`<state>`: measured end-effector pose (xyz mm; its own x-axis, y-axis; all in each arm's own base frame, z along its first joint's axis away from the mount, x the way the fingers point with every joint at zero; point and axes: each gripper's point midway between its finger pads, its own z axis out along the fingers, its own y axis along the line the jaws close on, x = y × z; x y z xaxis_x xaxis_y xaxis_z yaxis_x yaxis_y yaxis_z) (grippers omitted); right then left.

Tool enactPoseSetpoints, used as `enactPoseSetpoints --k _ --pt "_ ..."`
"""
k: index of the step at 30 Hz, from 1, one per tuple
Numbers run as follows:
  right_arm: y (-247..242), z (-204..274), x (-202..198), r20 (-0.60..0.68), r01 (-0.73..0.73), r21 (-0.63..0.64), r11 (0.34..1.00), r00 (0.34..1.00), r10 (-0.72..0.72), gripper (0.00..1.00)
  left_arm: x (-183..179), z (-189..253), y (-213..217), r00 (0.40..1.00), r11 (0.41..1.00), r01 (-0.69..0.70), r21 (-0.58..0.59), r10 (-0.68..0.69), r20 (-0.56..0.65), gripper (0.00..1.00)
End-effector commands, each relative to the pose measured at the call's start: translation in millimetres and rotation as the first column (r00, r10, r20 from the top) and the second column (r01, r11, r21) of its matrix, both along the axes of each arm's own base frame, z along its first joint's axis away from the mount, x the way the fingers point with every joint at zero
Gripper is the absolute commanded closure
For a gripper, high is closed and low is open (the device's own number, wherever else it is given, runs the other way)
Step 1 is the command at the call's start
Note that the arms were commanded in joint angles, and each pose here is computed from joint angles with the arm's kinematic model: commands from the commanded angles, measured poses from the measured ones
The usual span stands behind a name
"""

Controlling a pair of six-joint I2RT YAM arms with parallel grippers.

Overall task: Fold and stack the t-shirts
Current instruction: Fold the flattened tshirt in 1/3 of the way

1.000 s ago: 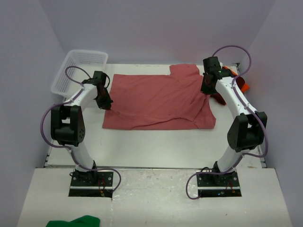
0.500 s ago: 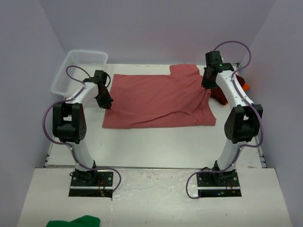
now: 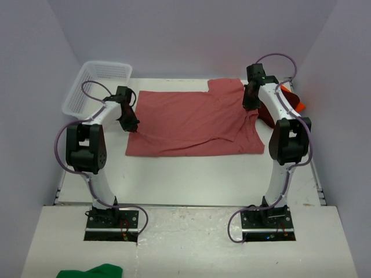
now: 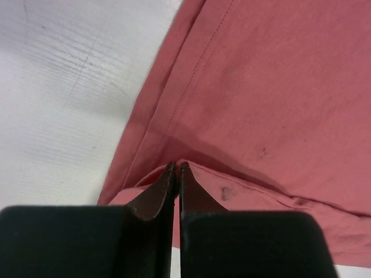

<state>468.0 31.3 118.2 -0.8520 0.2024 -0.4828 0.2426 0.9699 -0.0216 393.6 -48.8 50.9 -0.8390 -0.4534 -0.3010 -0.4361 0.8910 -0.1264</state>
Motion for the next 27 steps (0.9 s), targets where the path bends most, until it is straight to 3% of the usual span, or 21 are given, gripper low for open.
enactPoseSetpoints --k 1,2,3,5,7,10,11,13,14,15,16,17,18,21,27 --pt "2.9 19.4 24.6 0.073 -0.045 0.009 0.999 0.996 0.045 0.82 26.2 31.0 0.9 0.982 0.998 -0.049 -0.028 0.054 0.182 0.95" --pt "3.2 21.2 29.0 0.081 -0.049 0.007 0.999 0.996 0.049 0.61 30.9 40.4 5.6 0.969 0.997 -0.070 -0.013 0.071 0.235 0.90" --pt "1.8 27.5 40.0 0.107 -0.045 -0.005 0.999 0.993 0.045 0.51 34.3 46.2 5.9 0.961 0.997 -0.073 -0.009 0.073 0.267 0.73" --pt "-1.0 53.8 58.7 0.178 -0.046 -0.026 0.999 0.983 0.050 0.37 45.2 70.8 17.4 0.924 0.993 -0.113 0.032 0.093 0.372 0.54" --pt "-1.0 68.3 64.3 0.197 -0.047 -0.038 0.998 0.979 0.054 0.34 48.9 90.9 24.6 0.900 0.990 -0.128 0.061 0.090 0.427 0.46" --pt "10.7 113.9 43.6 0.265 -0.063 -0.035 0.997 0.962 0.070 0.31 42.0 126.0 25.6 0.861 0.988 -0.131 0.085 0.071 0.503 0.44" --pt "11.5 101.3 26.9 0.223 -0.063 -0.042 0.997 0.972 0.070 0.31 34.9 147.4 18.0 0.834 0.989 -0.119 0.084 0.054 0.549 0.44" --pt "26.0 130.4 -3.6 0.280 -0.094 -0.029 0.995 0.955 0.098 0.30 20.4 151.9 7.3 0.836 0.993 -0.070 0.092 0.008 0.549 0.45" --pt "28.3 106.2 -25.0 0.225 -0.101 -0.034 0.994 0.969 0.106 0.30 8.0 155.9 -12.5 0.838 0.999 0.013 0.048 -0.037 0.545 0.52" --pt "31.5 106.8 -38.3 0.235 -0.105 -0.036 0.994 0.966 0.111 0.31 0.2 152.4 -27.2 0.844 0.997 0.082 -0.001 -0.069 0.532 0.62" --pt "45.6 112.3 -46.0 0.277 -0.134 -0.019 0.991 0.952 0.134 0.51 -13.1 134.8 -40.8 0.863 0.988 0.148 -0.051 -0.104 0.494 0.82" --pt "46.9 115.4 -70.6 0.297 -0.145 0.005 0.989 0.945 0.138 0.82 -27.2 130.9 -65.9 0.865 0.955 0.254 -0.153 -0.154 0.477 1.00" --pt "50.1 118.6 -81.0 0.311 -0.146 0.032 0.989 0.942 0.129 1.00 -37.4 121.9 -76.0 0.880 0.939 0.273 -0.209 -0.156 0.448 1.00" --pt "66.4 139.4 -112.2 0.397 -0.197 0.125 0.972 0.908 0.133 1.00 -62.0 90.4 -89.2 0.904 0.913 0.301 -0.274 -0.182 0.387 1.00" --pt "55.9 159.6 -141.1 0.412 -0.201 0.094 0.975 0.900 0.145 1.00 -71.0 70.9 -82.9 0.920 0.926 0.276 -0.258 -0.177 0.348 1.00"
